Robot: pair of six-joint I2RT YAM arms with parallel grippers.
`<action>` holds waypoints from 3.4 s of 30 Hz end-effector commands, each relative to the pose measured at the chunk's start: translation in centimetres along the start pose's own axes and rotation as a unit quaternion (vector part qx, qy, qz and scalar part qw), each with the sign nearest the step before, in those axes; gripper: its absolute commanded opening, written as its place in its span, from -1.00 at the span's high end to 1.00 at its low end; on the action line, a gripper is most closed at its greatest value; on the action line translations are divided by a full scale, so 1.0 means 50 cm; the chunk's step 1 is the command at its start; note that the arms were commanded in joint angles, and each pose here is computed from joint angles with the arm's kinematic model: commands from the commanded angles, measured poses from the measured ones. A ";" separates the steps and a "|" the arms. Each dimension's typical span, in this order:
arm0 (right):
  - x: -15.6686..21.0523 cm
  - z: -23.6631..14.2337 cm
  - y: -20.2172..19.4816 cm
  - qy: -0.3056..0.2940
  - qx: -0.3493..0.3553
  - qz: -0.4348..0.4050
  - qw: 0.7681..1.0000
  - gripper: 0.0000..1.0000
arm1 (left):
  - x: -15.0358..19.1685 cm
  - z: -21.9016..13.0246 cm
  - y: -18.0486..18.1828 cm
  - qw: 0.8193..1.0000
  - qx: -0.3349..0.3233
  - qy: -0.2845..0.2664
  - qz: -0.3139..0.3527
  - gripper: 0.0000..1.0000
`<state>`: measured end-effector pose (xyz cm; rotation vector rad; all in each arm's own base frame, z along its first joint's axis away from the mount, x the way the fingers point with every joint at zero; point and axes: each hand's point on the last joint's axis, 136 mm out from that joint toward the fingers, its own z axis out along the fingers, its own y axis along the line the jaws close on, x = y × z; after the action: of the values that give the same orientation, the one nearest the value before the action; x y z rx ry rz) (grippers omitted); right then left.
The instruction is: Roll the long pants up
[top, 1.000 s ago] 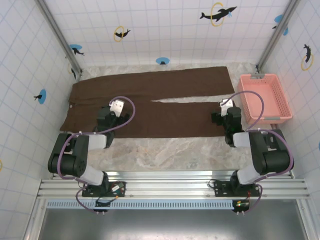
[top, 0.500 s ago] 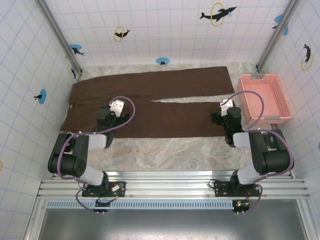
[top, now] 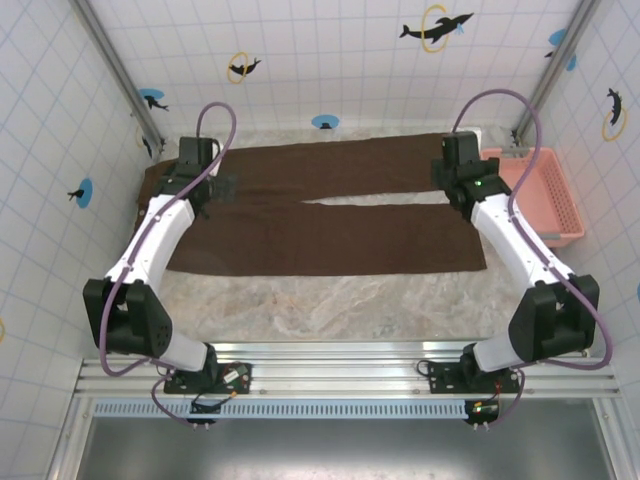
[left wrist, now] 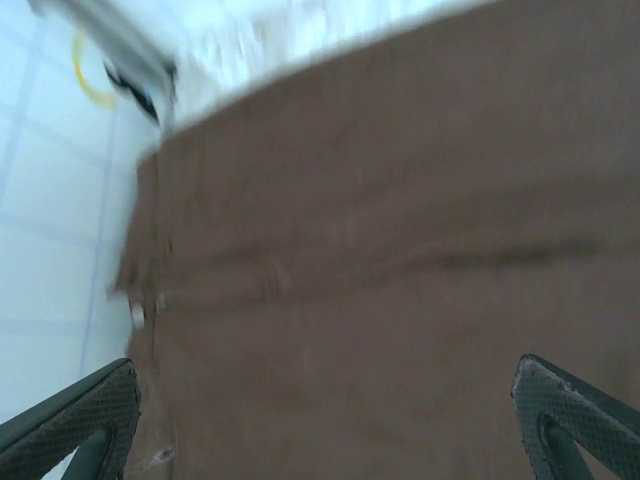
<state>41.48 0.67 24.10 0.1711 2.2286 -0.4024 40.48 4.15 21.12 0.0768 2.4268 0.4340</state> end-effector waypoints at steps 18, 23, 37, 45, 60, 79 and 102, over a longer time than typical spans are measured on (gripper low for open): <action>0.416 -0.108 0.218 0.251 -0.218 -0.544 0.771 -0.68 | 0.113 -0.025 0.072 0.969 -0.071 0.154 0.180 -0.94; 0.472 -0.122 0.245 0.251 -0.250 -0.549 0.757 -0.61 | 0.130 -0.021 0.068 0.969 -0.070 0.166 0.171 -0.95; 0.526 -0.033 0.297 0.291 -0.224 -0.562 0.741 -0.29 | 0.170 -0.018 0.073 0.955 -0.079 0.197 0.207 -0.95; 0.530 -0.010 0.311 0.296 -0.224 -0.560 0.741 0.59 | 0.195 -0.011 0.076 0.948 -0.088 0.217 0.215 -0.94; 0.358 -0.051 0.304 0.225 -0.241 -0.511 0.794 1.00 | 0.263 -0.019 0.052 0.933 -0.099 0.229 0.258 -0.93; 0.186 -0.062 0.280 0.176 -0.262 -0.421 0.850 1.00 | 0.338 0.040 -0.045 0.897 -0.078 0.246 0.360 -0.94; 0.203 -0.058 0.223 0.184 -0.263 -0.388 0.864 1.00 | 0.361 0.131 0.002 0.880 -0.118 0.335 0.316 0.93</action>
<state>36.17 13.27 14.07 -1.1106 2.6375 -0.1447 30.22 7.91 4.93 0.7967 2.9316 1.1647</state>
